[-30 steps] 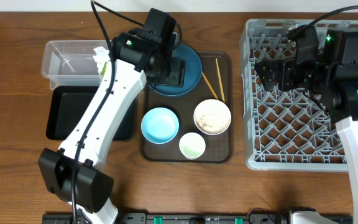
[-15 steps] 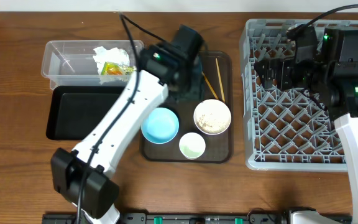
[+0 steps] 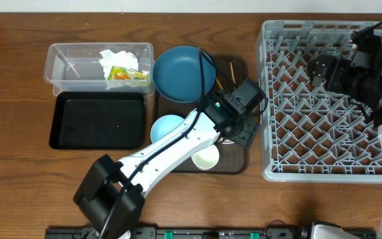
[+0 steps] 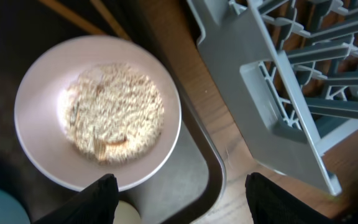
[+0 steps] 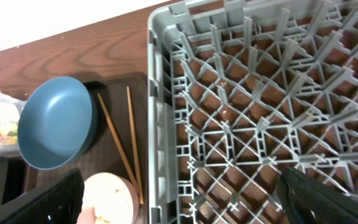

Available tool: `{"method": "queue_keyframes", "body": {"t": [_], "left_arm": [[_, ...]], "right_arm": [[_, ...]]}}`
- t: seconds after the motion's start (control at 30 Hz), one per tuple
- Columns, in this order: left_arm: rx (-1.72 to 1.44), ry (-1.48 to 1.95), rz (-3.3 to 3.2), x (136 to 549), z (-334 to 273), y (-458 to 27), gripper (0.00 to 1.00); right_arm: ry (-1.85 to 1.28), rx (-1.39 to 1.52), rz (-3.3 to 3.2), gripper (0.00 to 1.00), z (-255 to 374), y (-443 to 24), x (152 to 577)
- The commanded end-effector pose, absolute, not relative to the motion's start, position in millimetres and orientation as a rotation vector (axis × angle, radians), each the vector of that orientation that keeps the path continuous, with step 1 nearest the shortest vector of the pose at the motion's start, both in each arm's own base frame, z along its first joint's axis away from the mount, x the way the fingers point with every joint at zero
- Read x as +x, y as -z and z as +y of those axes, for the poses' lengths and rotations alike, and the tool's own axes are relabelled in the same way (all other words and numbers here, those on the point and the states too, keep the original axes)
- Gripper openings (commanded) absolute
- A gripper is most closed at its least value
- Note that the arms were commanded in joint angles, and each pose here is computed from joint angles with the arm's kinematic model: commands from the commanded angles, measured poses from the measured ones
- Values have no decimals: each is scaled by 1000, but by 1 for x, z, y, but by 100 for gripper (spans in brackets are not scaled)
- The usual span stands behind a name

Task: Sort waste into correct bins and load items into the dishwasher rack
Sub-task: 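Move left gripper to pink rice bowl and grasp its rim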

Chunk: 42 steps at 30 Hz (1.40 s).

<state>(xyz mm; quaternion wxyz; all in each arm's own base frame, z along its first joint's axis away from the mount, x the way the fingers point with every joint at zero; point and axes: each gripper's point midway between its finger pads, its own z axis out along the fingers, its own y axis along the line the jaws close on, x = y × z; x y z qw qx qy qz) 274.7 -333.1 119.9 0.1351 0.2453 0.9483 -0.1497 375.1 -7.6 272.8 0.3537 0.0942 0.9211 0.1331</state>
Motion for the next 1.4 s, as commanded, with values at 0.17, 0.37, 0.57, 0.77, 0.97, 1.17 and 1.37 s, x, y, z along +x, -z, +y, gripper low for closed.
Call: {"method": "queue_keyframes", "body": {"t": [0.17,0.37,0.57,0.77,0.97,1.17,1.37], "left_arm": [[922,373,2777,271,-343,-67,65],[981,381,2746,263,-355,-63,60],[978,179,2731,272,-345,-44,59],[984,139,2777,272,-340,-22,54],[983,145,2772,273,-341,-21,48],[981,149,2767,274,-342,-23,32],[975,163,2751,277,-347,-29,24]], "right_arm": [[-377,250,2370,96,-5,-280,374],[-377,251,2374,95,-5,-279,374],[-378,251,2377,95,-5,-279,373],[-379,254,2386,96,-4,-277,371],[-378,253,2384,96,-4,-277,372],[-376,249,2384,96,-4,-277,372],[-373,240,2384,96,-4,-277,372]]}}
